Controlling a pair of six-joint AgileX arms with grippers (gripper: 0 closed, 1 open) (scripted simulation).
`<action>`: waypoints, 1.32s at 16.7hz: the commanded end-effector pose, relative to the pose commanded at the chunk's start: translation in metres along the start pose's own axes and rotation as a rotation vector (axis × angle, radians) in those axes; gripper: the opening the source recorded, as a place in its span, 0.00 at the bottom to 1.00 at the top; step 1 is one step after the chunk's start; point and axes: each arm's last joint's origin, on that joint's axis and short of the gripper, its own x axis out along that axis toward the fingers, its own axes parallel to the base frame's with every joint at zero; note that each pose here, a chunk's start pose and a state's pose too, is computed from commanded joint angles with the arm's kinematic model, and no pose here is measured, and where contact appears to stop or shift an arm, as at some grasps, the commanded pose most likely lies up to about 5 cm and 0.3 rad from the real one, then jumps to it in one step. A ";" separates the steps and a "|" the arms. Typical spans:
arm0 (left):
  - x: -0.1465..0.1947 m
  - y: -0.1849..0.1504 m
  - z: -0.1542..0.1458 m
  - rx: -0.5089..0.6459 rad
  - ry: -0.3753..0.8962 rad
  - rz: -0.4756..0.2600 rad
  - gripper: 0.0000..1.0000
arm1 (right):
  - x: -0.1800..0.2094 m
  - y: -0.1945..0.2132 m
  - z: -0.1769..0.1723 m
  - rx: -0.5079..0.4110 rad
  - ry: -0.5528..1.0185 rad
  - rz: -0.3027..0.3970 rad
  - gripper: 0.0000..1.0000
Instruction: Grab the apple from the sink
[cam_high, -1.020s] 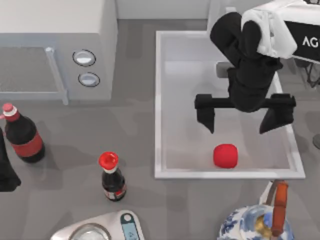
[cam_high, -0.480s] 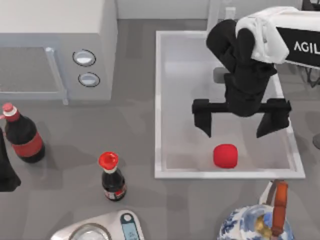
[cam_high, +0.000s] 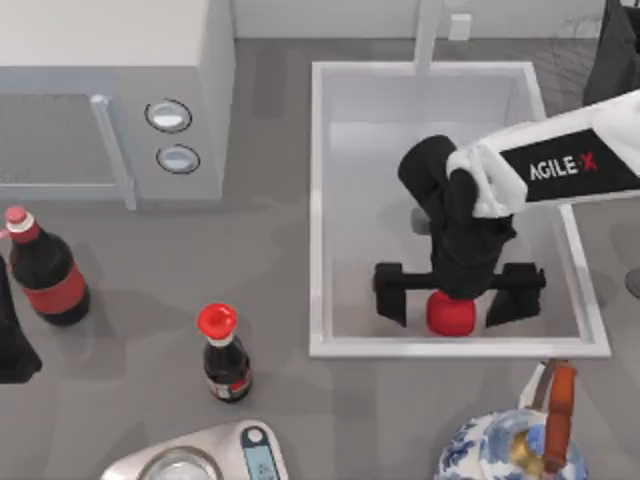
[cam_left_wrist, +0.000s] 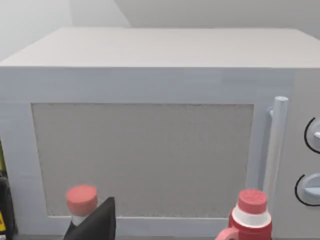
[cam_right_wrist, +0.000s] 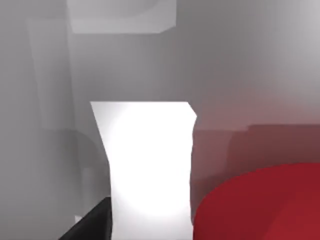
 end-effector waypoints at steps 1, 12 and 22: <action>0.000 0.000 0.000 0.000 0.000 0.000 1.00 | 0.010 -0.001 -0.002 0.000 0.006 -0.003 1.00; 0.000 0.000 0.000 0.000 0.000 0.000 1.00 | 0.018 -0.002 -0.004 0.000 0.011 -0.006 0.55; 0.000 0.000 0.000 0.000 0.000 0.000 1.00 | 0.018 -0.002 -0.004 0.000 0.011 -0.006 0.00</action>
